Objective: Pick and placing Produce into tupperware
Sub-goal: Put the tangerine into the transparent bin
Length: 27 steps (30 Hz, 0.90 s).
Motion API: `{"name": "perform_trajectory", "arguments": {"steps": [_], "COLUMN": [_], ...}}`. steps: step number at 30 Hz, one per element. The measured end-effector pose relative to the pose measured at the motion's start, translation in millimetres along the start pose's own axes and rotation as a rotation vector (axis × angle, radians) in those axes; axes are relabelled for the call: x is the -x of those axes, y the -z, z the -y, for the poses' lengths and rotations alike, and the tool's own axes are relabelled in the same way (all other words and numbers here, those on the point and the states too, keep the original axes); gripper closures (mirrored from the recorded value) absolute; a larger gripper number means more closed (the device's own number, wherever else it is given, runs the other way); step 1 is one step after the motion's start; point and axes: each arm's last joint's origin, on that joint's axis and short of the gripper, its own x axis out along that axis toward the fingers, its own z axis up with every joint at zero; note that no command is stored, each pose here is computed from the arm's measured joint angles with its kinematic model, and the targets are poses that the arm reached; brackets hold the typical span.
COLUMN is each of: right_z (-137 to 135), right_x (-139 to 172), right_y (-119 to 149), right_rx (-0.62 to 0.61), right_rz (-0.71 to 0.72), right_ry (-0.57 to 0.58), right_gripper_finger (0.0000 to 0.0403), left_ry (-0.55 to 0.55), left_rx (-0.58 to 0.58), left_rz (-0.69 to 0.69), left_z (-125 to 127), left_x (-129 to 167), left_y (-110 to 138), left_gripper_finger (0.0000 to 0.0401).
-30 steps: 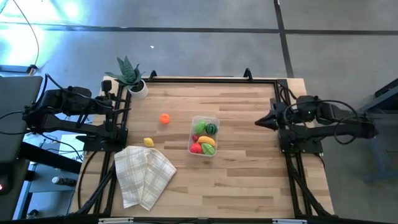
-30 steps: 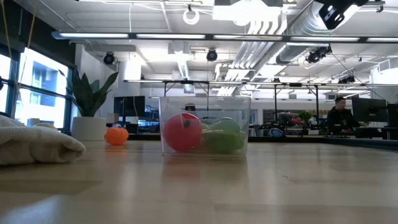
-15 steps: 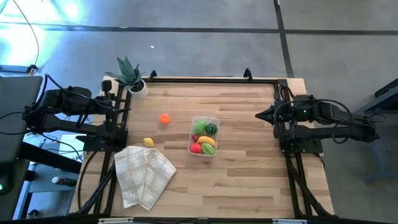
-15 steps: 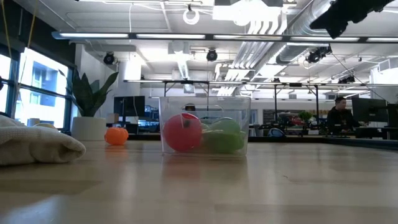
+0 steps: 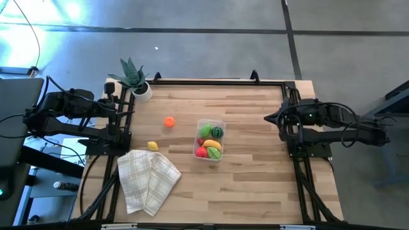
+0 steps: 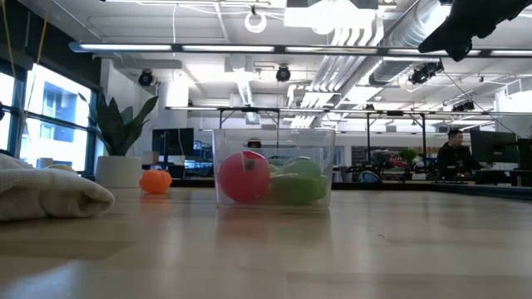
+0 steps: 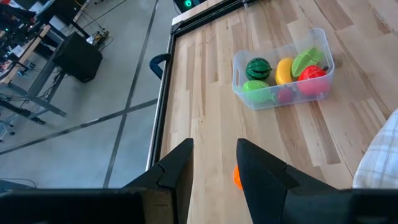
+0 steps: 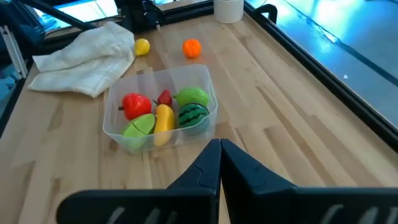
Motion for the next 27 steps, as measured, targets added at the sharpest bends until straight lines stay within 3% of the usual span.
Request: {"name": "perform_trajectory", "arguments": {"steps": [19, 27], "right_z": [0.0, 0.0], "right_x": [0.0, 0.0], "right_y": [0.0, 0.0], "right_rx": [0.000, 0.000], "right_rz": [0.000, 0.000], "right_ry": [0.000, 0.000], "right_gripper_finger": [0.0403, 0.0403], "left_ry": [-0.015, -0.047], "left_rx": [0.024, 0.285], "left_rz": [0.034, 0.154], "left_z": [-1.5, -7.2], "left_x": [0.1, -3.7], "left_y": [-3.4, -19.2], "left_gripper_finger": [0.0288, 0.0288]}}
